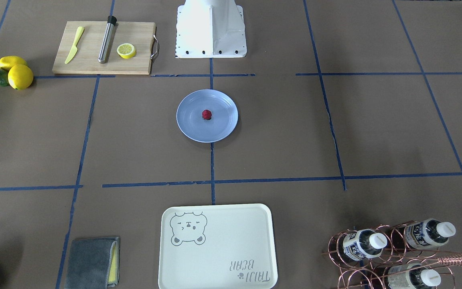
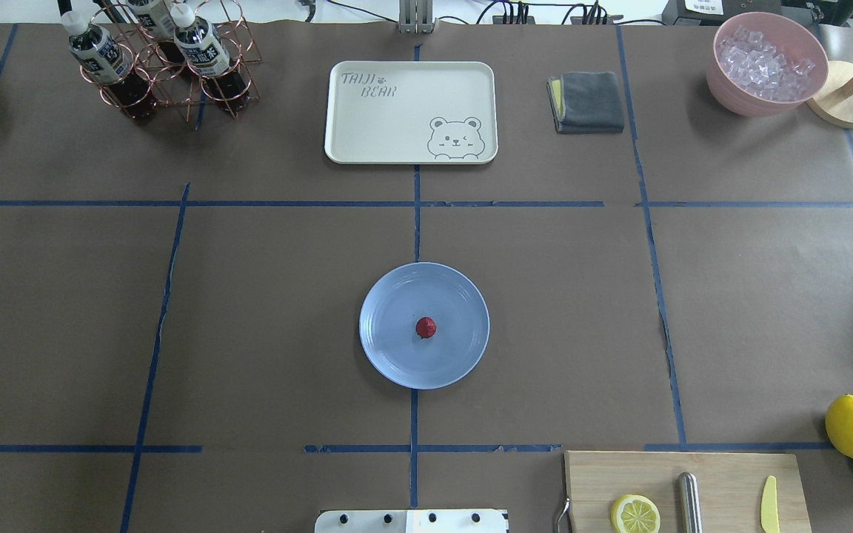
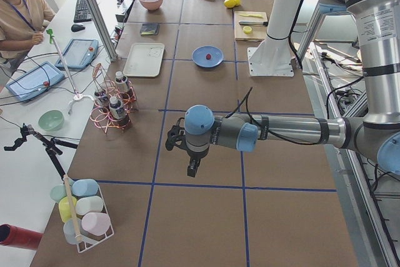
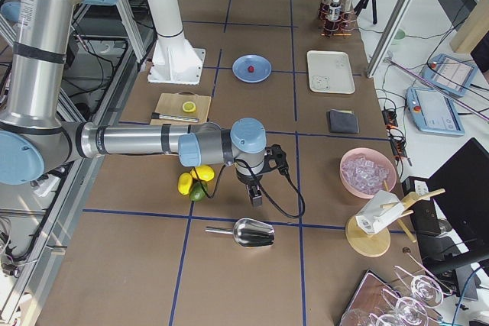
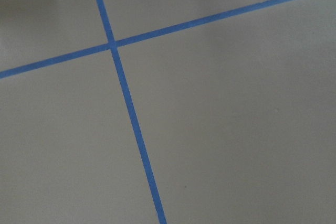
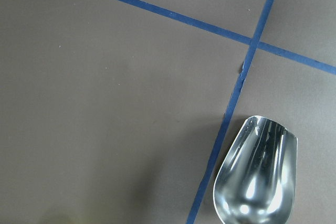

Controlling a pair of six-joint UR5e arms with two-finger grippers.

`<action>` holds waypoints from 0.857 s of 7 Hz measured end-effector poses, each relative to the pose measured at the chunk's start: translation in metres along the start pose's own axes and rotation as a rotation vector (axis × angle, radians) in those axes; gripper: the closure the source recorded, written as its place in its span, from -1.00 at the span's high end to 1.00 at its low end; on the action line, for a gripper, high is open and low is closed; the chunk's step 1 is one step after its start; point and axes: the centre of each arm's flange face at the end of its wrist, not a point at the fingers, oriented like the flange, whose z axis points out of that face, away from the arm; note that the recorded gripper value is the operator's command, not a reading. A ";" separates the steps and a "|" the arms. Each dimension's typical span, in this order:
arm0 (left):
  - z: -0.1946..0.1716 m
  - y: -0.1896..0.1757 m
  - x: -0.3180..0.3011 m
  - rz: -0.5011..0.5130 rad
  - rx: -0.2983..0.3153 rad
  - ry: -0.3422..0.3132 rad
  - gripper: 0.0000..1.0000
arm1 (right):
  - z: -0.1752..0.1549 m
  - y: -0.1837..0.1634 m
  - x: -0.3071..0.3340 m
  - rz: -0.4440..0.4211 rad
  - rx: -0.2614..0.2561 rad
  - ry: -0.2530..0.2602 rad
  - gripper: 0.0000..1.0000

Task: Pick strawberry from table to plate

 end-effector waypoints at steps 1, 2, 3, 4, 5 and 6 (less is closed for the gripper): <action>-0.003 -0.004 0.000 0.010 0.012 -0.020 1.00 | 0.000 0.001 0.000 0.006 -0.002 -0.013 1.00; -0.006 -0.011 -0.001 0.020 0.024 -0.034 1.00 | 0.000 0.002 0.000 0.006 -0.001 -0.016 1.00; -0.008 -0.021 -0.003 0.024 0.031 -0.043 1.00 | 0.000 0.002 0.000 0.006 -0.001 -0.016 1.00; -0.009 -0.025 -0.004 0.024 0.033 -0.047 1.00 | 0.001 0.002 0.000 0.006 0.000 -0.015 1.00; -0.010 -0.024 -0.005 0.020 0.034 -0.050 1.00 | 0.001 0.002 0.000 0.006 0.000 -0.016 1.00; -0.013 -0.021 -0.007 0.015 0.039 -0.052 1.00 | 0.001 0.002 0.000 0.008 0.001 -0.016 1.00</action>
